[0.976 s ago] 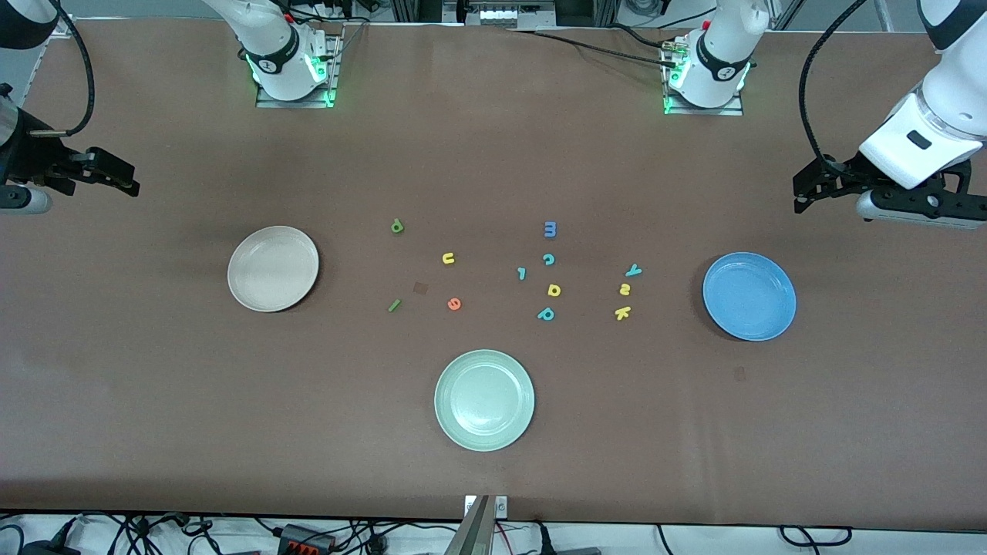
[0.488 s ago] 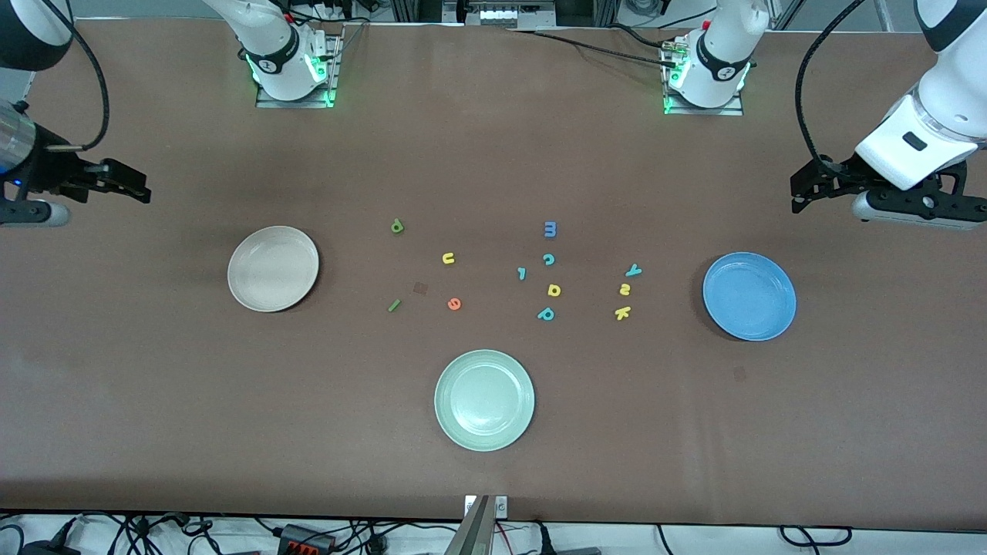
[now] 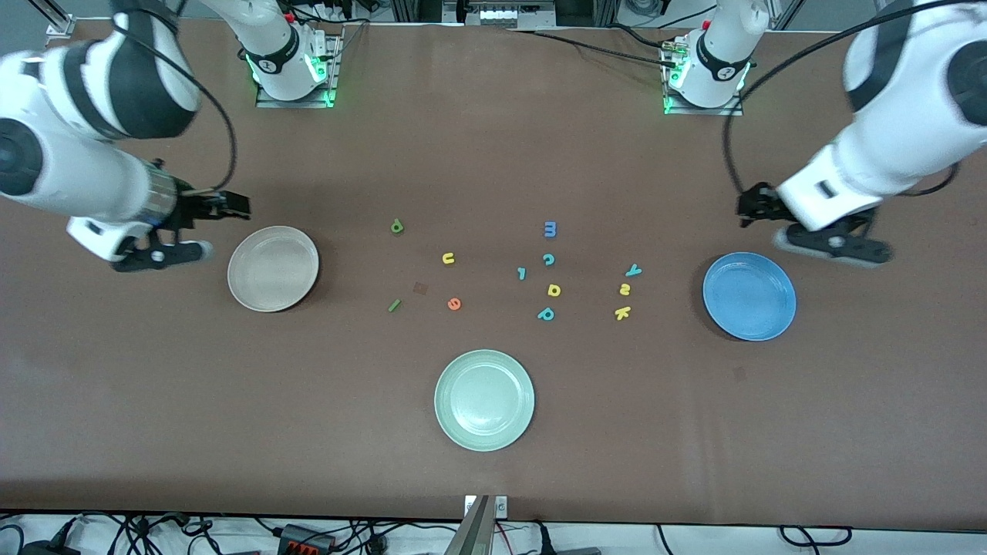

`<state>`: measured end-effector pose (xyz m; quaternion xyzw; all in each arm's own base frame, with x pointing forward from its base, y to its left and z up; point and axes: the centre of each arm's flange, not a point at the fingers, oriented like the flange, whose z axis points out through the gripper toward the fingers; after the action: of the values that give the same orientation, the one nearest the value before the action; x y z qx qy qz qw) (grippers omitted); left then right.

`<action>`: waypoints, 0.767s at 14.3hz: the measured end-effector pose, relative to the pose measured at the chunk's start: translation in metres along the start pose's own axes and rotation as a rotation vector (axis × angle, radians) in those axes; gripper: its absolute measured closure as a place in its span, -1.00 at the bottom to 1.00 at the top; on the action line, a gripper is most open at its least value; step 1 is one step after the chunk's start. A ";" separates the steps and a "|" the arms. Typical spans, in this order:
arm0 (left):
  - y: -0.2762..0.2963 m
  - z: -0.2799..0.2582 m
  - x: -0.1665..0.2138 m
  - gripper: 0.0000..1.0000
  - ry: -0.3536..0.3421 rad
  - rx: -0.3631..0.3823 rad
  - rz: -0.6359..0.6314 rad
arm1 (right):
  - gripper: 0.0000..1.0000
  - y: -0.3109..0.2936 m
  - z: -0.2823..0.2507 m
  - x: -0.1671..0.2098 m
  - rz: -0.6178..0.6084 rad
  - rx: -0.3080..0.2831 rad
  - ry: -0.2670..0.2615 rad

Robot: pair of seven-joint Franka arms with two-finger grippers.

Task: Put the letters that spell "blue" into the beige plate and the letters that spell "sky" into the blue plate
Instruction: 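Grasp green p with the right gripper while the left gripper grasps yellow k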

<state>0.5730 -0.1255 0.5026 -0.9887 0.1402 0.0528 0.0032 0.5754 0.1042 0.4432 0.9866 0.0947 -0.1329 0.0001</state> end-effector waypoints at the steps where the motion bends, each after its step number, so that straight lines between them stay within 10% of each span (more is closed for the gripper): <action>1: 0.021 0.018 0.009 -1.00 -0.025 -0.006 0.062 | -1.00 -0.018 0.011 0.007 -0.009 -0.008 -0.004; 11: 0.123 0.189 0.071 -1.00 -0.126 -0.044 0.570 | -1.00 -0.166 0.182 -0.001 -0.062 -0.005 0.100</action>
<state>0.5873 -0.2599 0.3078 -0.9041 0.4105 0.1159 -0.0243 0.4959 0.2624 0.2723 0.9886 0.1255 -0.0828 -0.0061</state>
